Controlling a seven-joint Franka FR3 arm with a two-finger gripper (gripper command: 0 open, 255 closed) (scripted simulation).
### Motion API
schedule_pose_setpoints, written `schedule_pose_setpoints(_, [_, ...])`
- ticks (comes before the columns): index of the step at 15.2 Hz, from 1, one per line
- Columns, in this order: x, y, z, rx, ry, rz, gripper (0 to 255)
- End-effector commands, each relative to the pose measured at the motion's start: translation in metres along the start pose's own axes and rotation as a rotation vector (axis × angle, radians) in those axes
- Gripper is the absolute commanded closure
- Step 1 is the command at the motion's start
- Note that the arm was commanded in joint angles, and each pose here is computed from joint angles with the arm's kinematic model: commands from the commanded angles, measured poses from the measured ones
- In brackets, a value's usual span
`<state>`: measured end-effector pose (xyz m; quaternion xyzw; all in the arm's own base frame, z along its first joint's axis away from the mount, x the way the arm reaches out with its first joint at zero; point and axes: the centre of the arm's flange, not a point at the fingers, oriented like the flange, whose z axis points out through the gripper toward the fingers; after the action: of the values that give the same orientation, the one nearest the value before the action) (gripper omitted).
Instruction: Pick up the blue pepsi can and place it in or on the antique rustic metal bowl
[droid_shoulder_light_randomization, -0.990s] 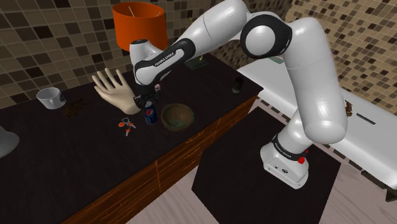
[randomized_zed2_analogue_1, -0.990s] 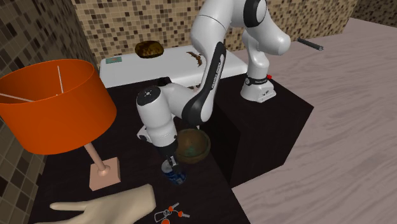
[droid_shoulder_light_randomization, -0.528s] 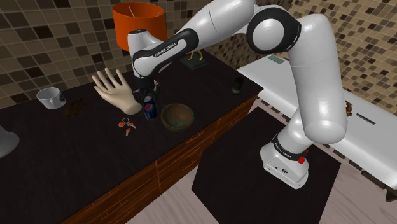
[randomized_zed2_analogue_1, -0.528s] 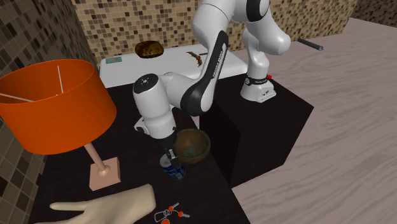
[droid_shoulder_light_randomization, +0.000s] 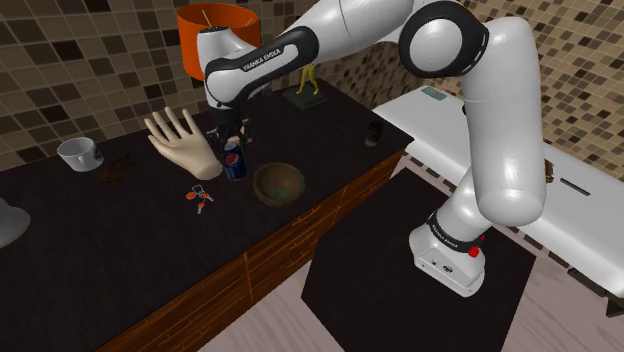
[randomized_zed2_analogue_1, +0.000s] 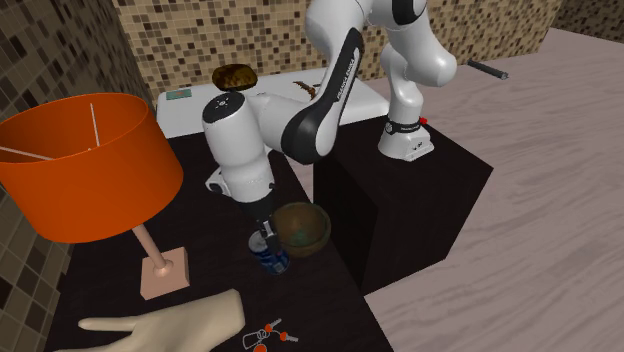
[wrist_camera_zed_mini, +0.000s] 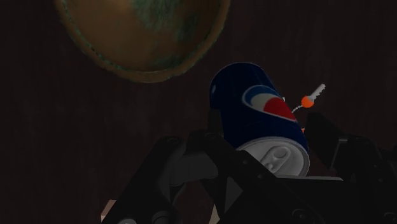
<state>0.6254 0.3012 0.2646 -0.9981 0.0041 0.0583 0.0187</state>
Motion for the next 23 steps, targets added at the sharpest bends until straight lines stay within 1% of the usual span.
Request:
schedule_pose_setpoints(1, [-0.002,-0.001,-0.01,0.0,0.0,0.0,255])
schedule_pose_setpoints(11, [-0.008,-0.003,-0.063,0.0,0.0,0.0,255])
schedule_pose_setpoints(12, [-0.008,-0.003,-0.064,0.0,0.0,0.0,255])
schedule_pose_setpoints(23, [-0.119,0.086,-0.093,0.0,0.0,0.0,255])
